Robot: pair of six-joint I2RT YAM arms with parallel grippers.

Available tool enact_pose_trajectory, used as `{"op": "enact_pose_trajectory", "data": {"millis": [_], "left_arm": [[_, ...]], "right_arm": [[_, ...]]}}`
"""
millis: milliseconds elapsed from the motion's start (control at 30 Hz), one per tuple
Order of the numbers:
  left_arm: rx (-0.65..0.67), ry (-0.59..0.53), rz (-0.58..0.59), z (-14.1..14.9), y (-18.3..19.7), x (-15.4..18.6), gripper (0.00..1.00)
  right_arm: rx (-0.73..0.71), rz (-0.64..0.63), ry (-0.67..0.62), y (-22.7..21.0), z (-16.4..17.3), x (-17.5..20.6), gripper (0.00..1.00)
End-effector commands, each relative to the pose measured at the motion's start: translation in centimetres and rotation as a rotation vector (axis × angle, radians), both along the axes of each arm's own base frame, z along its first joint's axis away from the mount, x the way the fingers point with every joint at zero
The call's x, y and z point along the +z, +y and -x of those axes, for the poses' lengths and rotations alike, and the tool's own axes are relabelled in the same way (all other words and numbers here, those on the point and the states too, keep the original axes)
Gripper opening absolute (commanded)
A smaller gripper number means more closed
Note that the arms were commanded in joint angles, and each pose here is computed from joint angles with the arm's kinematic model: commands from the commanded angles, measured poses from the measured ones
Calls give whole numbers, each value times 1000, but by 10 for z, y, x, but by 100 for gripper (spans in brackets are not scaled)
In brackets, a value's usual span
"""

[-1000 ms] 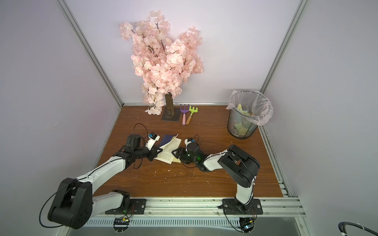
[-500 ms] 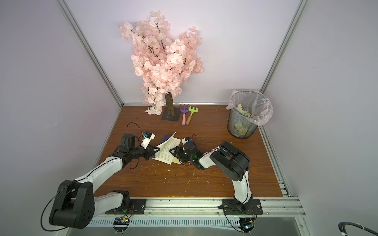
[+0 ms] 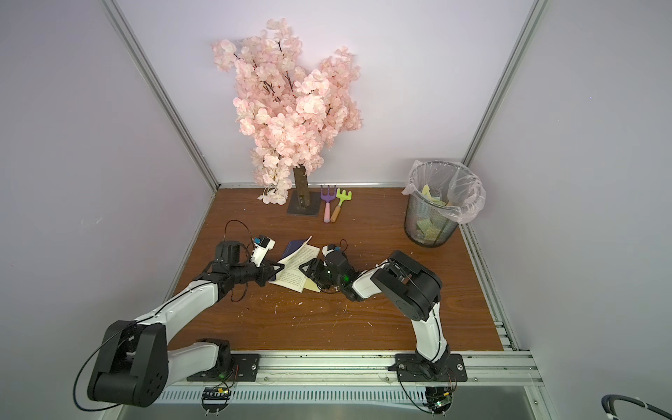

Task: Peel off the used sticky note
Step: Turn the page of the book at the center of the board.

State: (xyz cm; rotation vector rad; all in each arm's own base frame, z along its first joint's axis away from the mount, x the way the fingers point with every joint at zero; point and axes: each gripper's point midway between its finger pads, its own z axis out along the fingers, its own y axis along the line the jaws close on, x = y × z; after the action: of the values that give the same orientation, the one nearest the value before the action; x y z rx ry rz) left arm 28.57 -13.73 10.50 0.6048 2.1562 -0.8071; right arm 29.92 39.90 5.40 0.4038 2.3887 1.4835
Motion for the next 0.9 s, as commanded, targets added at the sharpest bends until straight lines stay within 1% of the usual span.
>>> {"op": "enact_pose_trajectory", "data": {"millis": [0,167,433,500,667,867], "left_arm": [[-3,9,29,1,0,-1,1],[-4,10,28,1,0,-3,1],[-6,11,29,1,-1,-2,1],[-8,10,28,1,0,-3,1],[-10,13,28,2,-1,-3,1],[-17,12,27,2,-1,-3,1]], "right_arm": [[20,-70,-4,12,3,12,62],[22,-148,0,17,4,19,62],[15,-208,-36,20,-2,32,63],[7,-241,-14,22,-2,34,63],[1,-255,-24,22,-4,36,63],[-10,-256,-66,20,-9,43,64]]}}
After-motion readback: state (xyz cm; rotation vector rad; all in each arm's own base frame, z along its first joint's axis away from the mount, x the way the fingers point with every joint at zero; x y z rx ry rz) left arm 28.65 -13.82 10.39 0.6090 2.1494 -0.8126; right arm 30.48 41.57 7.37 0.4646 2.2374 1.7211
